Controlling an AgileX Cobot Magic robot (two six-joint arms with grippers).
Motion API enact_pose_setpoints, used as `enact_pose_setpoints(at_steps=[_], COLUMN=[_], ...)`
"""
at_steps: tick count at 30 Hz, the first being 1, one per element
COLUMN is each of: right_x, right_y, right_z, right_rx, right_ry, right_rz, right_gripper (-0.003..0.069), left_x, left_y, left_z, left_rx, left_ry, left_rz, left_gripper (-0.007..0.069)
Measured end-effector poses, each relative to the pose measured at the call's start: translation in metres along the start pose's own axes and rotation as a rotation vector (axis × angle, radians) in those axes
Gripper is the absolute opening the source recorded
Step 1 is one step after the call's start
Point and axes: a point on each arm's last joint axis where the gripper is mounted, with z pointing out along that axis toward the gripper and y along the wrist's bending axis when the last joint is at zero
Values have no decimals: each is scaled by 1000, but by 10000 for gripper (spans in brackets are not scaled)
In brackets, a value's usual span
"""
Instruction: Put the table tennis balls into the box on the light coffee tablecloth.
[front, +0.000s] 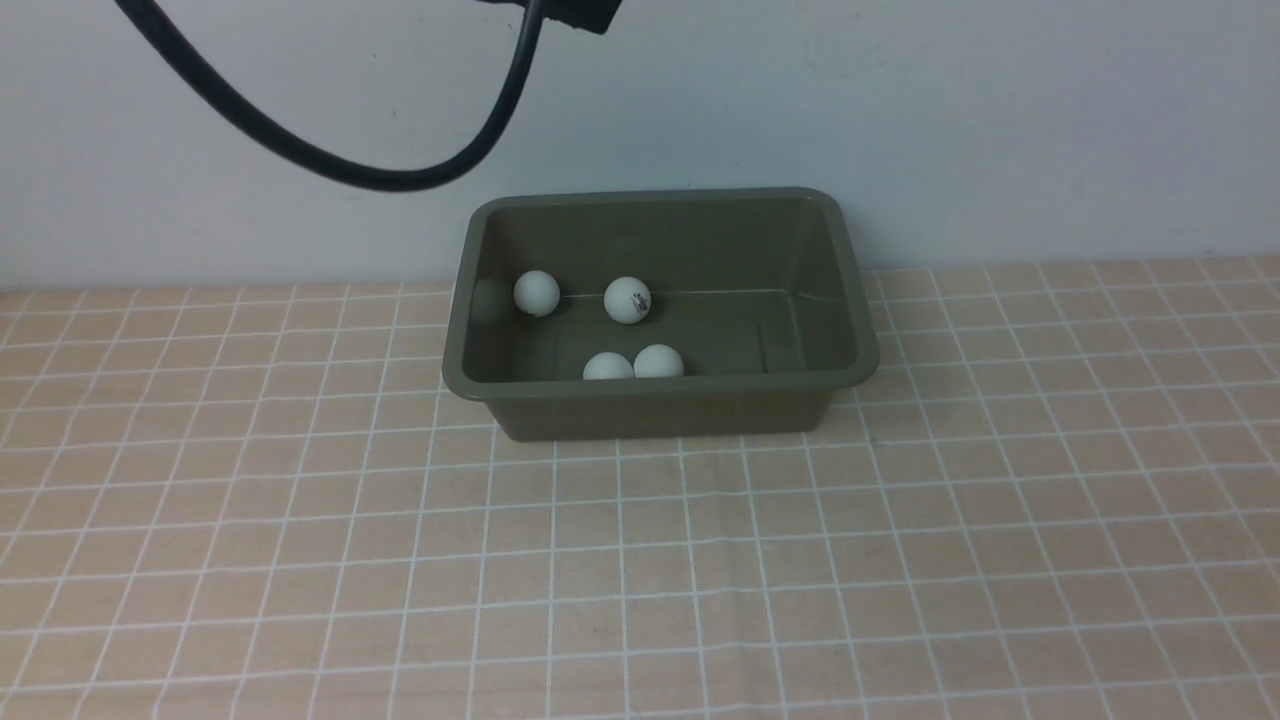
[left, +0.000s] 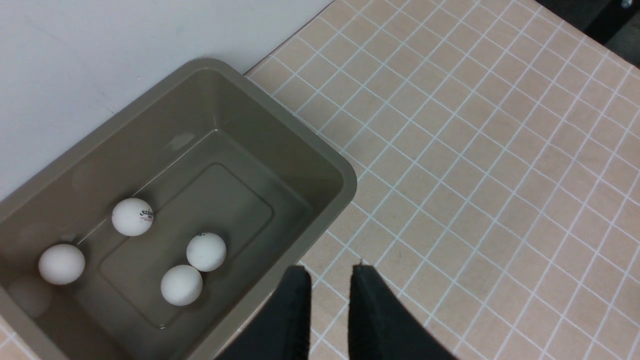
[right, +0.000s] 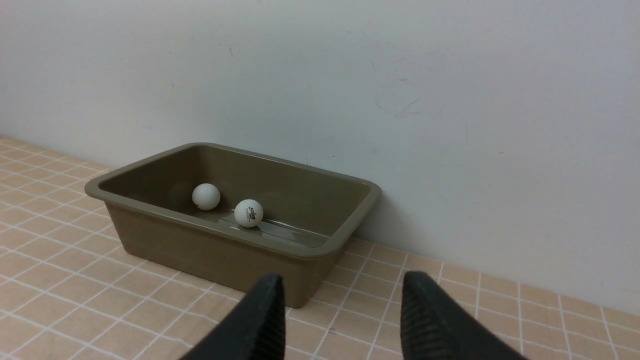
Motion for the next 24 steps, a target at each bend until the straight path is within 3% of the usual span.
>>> enact_pose_setpoints(at_steps=[4, 8, 17, 24], right_x=[9, 17, 34, 66], right_y=[2, -1, -16, -19], right_z=[1, 1, -2, -5], right_rx=[-8, 50, 339, 474], right_ry=[47, 112, 196, 278], right_rz=[104, 127, 183, 305], right_gripper=[305, 305, 305, 305], left_x=[0, -1, -1, -1], left_y=[-1, -2, -3, -3], left_z=[0, 0, 0, 0], left_rx=[9, 23, 30, 36], left_ry=[-4, -9, -13, -15], left_rz=[-3, -8, -10, -12], left_gripper=[67, 67, 67, 67])
